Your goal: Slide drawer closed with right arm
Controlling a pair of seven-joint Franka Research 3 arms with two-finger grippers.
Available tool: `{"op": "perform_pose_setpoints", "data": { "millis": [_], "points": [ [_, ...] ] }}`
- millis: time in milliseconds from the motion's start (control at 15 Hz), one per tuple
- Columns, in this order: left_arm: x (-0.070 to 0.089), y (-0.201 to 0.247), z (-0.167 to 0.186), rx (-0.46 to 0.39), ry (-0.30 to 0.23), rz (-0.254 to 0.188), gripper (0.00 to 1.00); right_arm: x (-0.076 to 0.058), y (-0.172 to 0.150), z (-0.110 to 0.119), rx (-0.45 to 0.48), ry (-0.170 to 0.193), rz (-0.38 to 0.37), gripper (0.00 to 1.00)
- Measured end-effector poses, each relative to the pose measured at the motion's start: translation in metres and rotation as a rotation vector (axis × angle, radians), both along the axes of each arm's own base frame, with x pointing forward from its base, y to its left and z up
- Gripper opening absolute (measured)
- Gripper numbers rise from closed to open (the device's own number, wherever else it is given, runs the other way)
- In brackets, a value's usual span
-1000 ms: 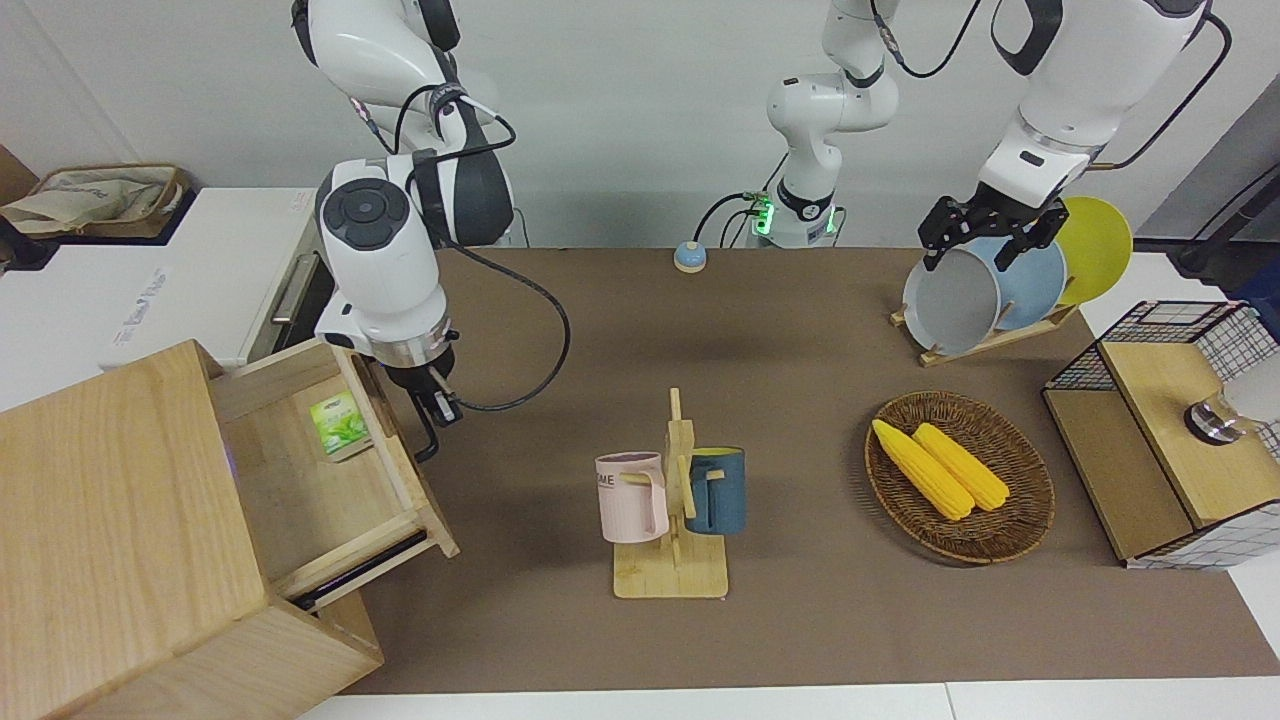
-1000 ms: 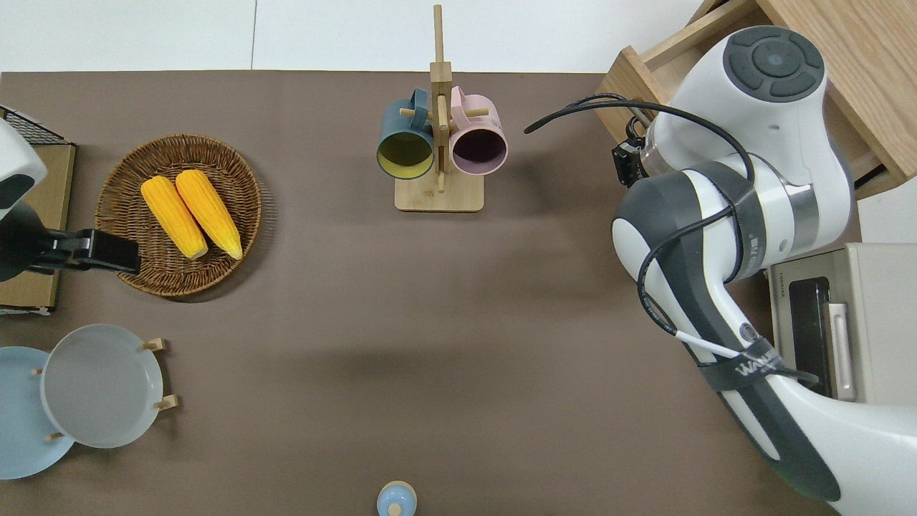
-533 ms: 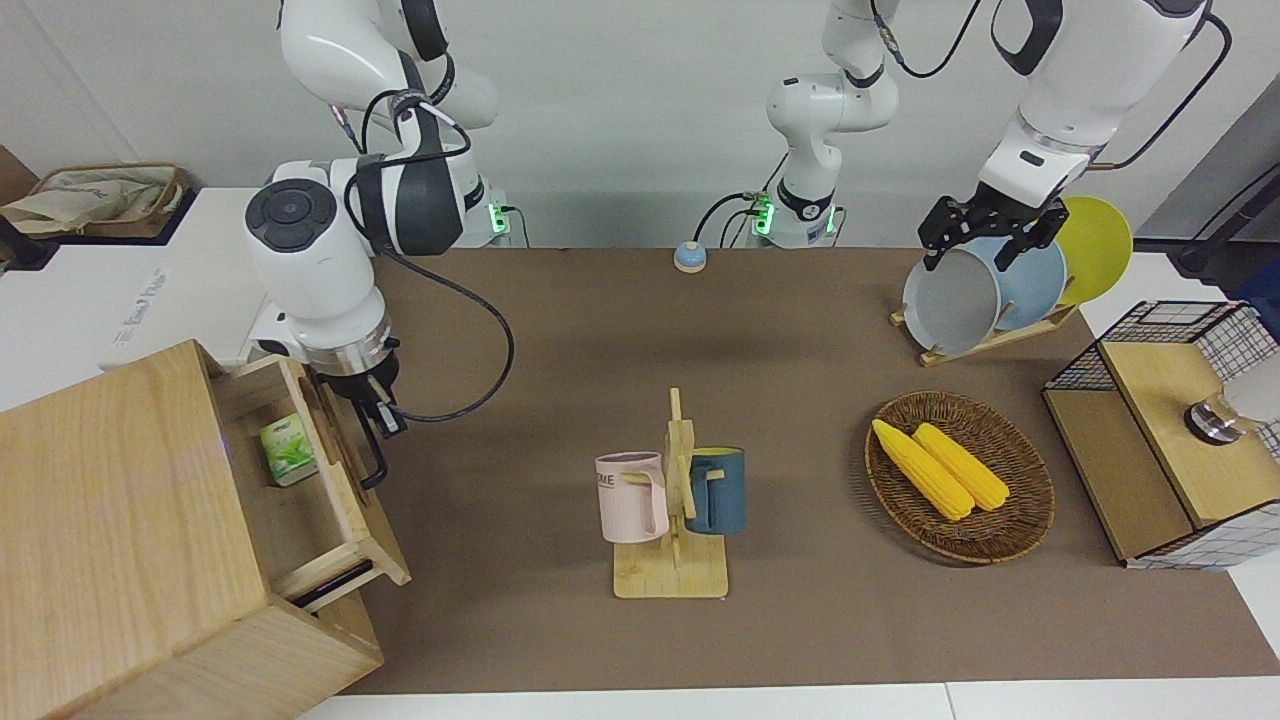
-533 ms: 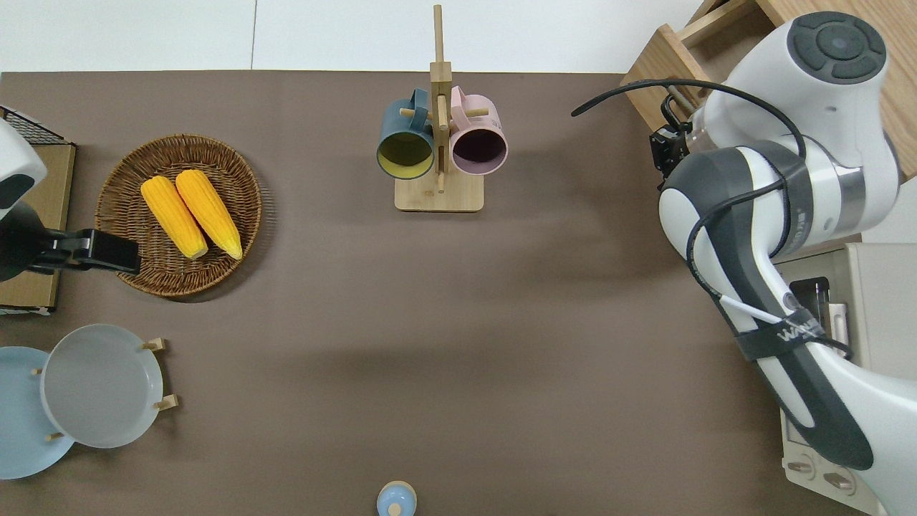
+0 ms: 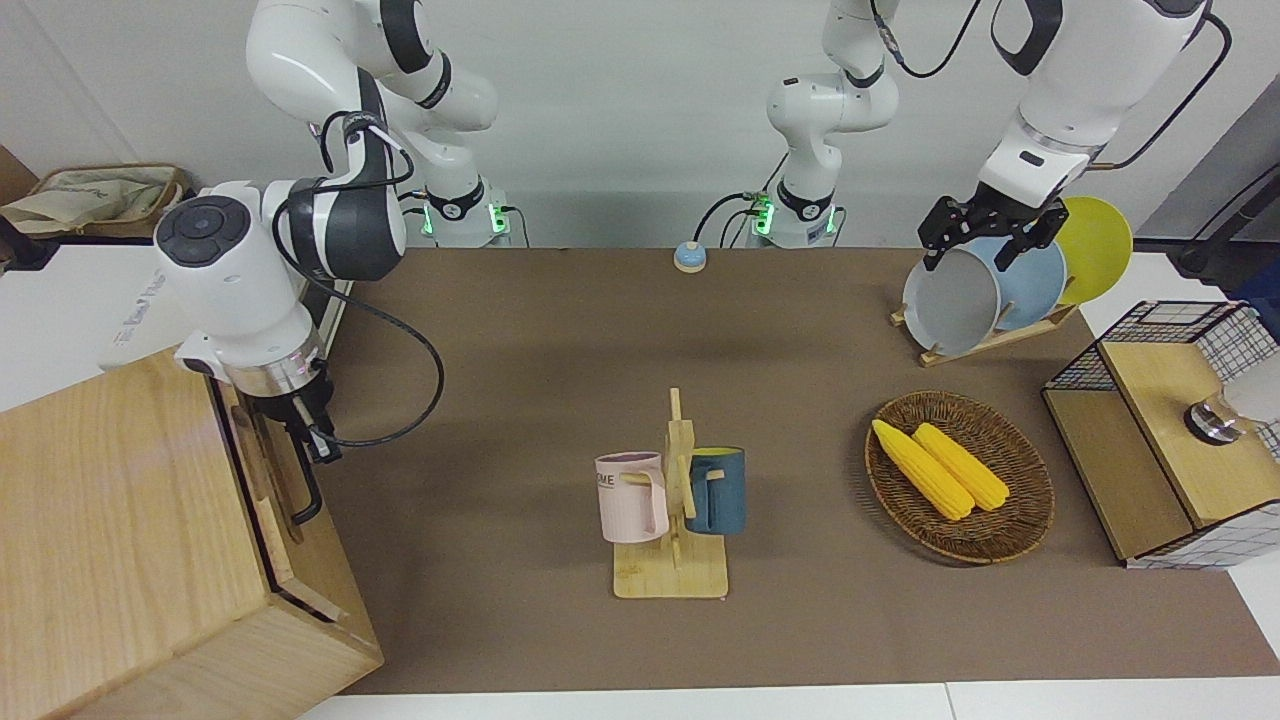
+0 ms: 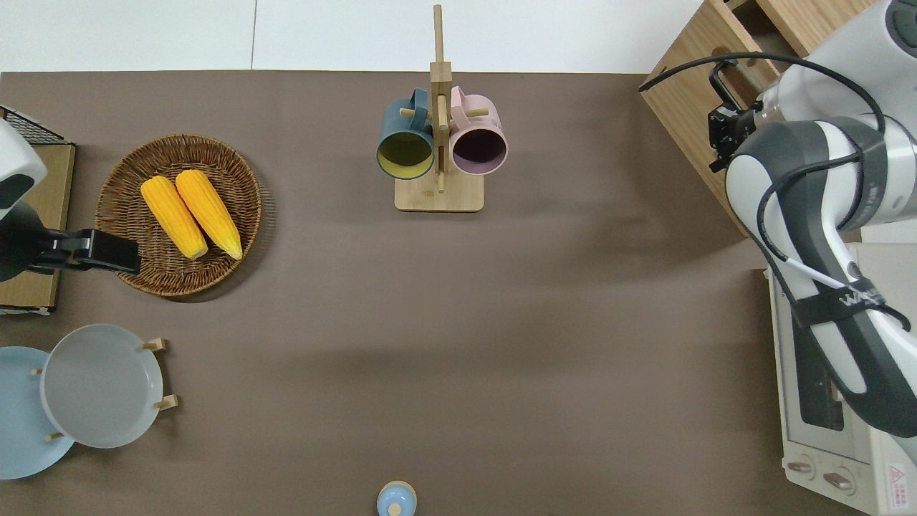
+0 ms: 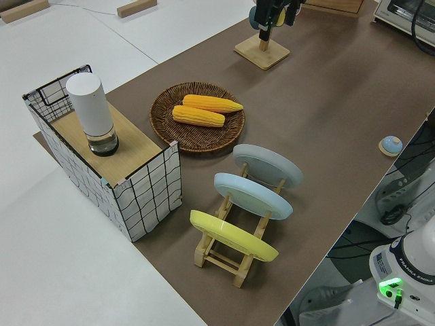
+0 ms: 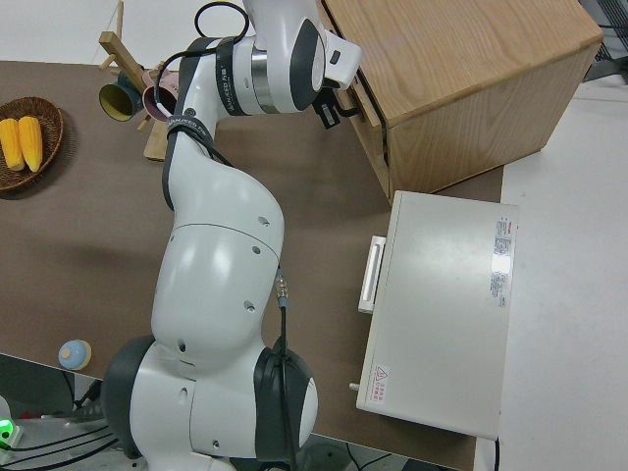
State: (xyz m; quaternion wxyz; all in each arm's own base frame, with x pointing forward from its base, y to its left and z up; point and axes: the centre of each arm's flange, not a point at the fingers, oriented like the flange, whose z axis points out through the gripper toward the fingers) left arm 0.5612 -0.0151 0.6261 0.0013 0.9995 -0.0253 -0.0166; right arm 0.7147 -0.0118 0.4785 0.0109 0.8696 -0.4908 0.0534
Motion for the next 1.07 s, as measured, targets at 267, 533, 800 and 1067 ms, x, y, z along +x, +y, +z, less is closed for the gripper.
{"op": "perform_pose_setpoints", "data": {
  "millis": [267,533,800,1067],
  "points": [
    [0.0,0.0,0.0,0.0,0.0,0.0,1.0,0.002,-0.008,0.001,0.005,-0.014,-0.001,0.01],
    [0.0,0.0,0.0,0.0,0.0,0.0,1.0,0.002,-0.008,0.001,0.006,-0.015,0.002,0.01],
    [0.0,0.0,0.0,0.0,0.0,0.0,1.0,0.003,0.007,0.005,0.01,-0.025,0.043,0.01],
    [0.0,0.0,0.0,0.0,0.0,0.0,1.0,-0.008,0.068,0.018,0.026,0.018,0.16,0.01]
  ]
}}
